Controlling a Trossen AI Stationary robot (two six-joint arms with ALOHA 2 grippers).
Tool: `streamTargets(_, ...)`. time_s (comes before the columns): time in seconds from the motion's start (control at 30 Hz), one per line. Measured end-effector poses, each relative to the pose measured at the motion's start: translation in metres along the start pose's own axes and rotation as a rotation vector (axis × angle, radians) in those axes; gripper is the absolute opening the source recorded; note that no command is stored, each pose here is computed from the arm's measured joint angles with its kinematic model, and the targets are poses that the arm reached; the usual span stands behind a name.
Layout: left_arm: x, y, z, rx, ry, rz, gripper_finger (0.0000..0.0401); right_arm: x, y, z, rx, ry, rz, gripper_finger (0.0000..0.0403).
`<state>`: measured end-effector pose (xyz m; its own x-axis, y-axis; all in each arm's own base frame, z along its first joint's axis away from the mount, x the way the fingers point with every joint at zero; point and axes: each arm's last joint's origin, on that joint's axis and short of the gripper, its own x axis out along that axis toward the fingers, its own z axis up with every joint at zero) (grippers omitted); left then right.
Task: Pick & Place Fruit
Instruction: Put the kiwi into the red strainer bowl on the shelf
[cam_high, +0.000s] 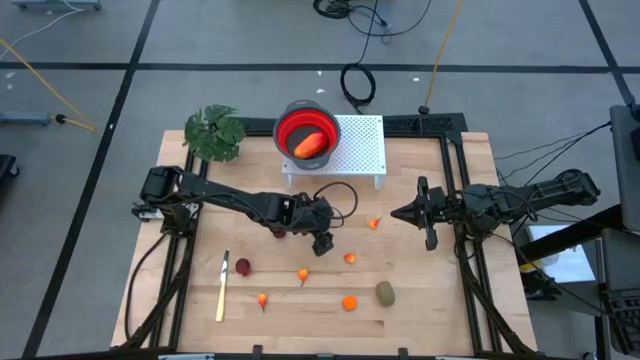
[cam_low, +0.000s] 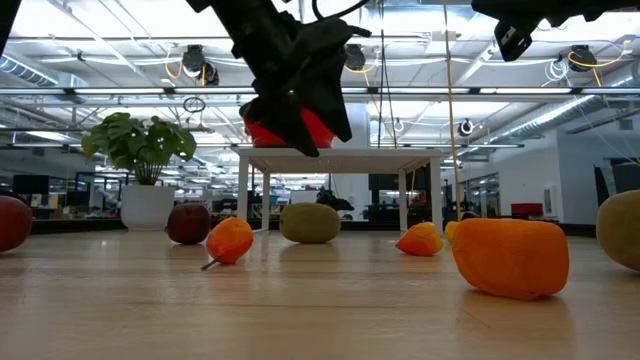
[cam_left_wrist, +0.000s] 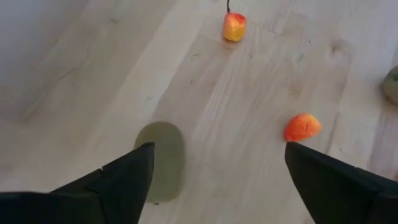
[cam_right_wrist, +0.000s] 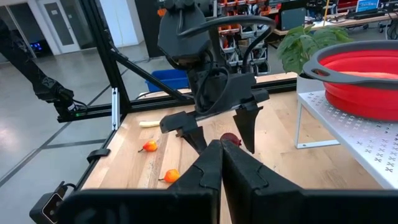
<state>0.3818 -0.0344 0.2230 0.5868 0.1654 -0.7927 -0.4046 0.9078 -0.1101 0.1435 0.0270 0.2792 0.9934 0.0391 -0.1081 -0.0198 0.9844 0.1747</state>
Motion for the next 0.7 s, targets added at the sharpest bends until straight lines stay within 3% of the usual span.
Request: streamTargets(0.7,0.028,0.001,-0.011,0.219,0.056,0.064,0.0355,0.002,0.0,-0.002,-0.003,0.018,-0.004,0.0004)
